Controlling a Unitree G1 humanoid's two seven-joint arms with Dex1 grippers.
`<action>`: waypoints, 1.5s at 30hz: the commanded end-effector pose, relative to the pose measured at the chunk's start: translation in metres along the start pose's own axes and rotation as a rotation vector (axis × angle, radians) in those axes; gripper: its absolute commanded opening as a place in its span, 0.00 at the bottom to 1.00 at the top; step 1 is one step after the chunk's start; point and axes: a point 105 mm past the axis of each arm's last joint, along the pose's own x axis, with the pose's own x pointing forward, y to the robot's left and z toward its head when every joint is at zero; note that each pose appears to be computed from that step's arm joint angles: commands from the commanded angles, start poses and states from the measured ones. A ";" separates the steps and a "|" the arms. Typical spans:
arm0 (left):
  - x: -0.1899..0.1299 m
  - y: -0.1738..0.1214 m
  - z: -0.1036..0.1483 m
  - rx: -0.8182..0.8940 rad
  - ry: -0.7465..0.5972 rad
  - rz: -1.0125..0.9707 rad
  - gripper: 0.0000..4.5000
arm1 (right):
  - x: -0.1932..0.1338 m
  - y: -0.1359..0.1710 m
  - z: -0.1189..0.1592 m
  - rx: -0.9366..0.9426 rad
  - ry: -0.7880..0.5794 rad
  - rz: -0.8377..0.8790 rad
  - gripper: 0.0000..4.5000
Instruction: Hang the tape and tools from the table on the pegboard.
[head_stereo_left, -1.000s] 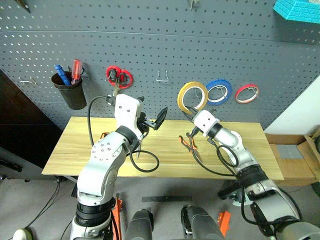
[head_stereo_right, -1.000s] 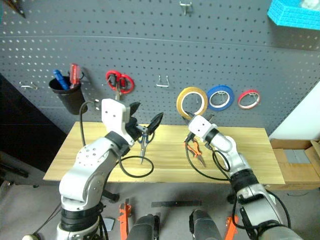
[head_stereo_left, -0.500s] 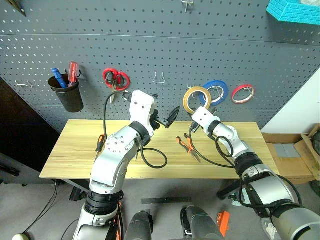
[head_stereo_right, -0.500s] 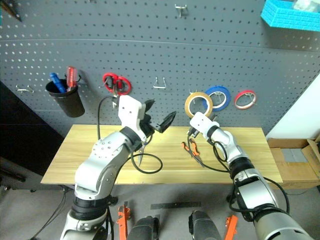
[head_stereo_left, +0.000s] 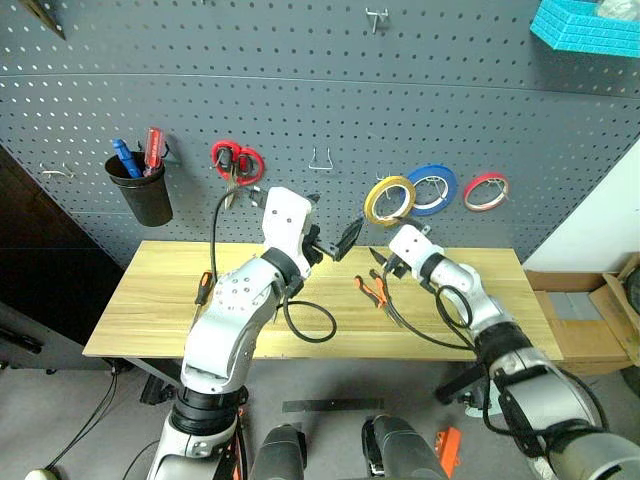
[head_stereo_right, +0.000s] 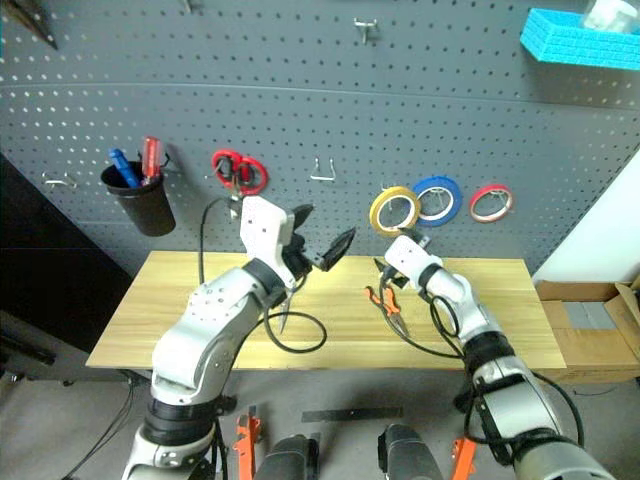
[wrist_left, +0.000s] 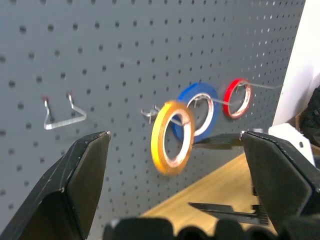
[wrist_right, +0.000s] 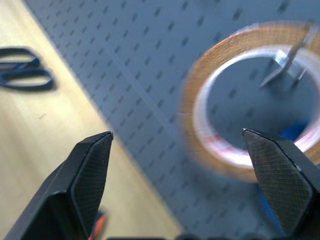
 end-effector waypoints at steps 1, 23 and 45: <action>-0.013 -0.002 -0.008 -0.001 0.012 0.019 1.00 | -0.015 -0.005 0.008 0.097 0.025 0.006 0.99; -0.047 -0.020 -0.097 -0.041 0.296 0.072 1.00 | 0.014 0.047 -0.020 0.532 0.560 0.115 0.99; -0.046 -0.031 -0.091 -0.035 0.285 0.008 1.00 | 0.014 0.052 -0.056 0.652 0.748 0.069 0.99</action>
